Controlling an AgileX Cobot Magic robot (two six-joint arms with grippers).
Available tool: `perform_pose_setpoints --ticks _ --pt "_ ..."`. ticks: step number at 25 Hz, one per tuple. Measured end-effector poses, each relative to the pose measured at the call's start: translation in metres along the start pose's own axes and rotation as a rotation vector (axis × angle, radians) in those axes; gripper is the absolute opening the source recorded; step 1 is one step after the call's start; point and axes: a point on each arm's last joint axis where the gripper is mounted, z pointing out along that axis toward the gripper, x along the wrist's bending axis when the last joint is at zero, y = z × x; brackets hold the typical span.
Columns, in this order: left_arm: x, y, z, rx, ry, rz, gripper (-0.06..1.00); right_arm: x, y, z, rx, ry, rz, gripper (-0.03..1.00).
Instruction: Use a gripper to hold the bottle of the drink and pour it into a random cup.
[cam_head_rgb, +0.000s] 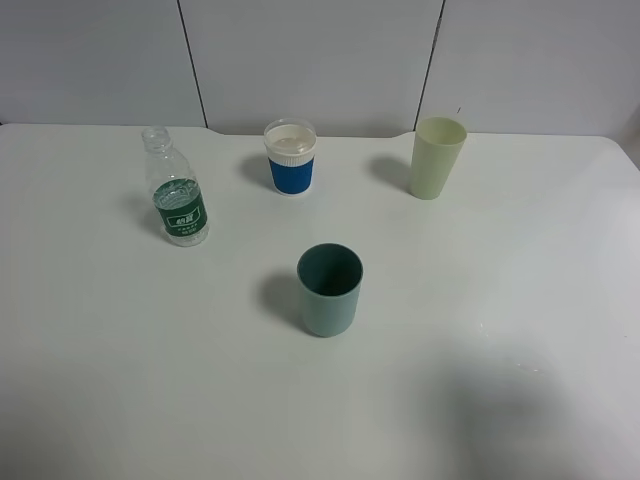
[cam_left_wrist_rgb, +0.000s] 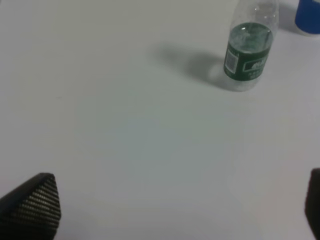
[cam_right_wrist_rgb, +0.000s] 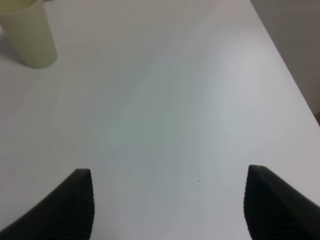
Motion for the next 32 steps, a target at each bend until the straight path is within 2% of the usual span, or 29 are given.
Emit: perform_pose_setpoints --ticks 32 --pt "0.0000 0.0000 0.0000 0.000 0.000 0.000 0.99 0.0000 0.0000 0.0000 0.000 0.000 0.000 0.63"
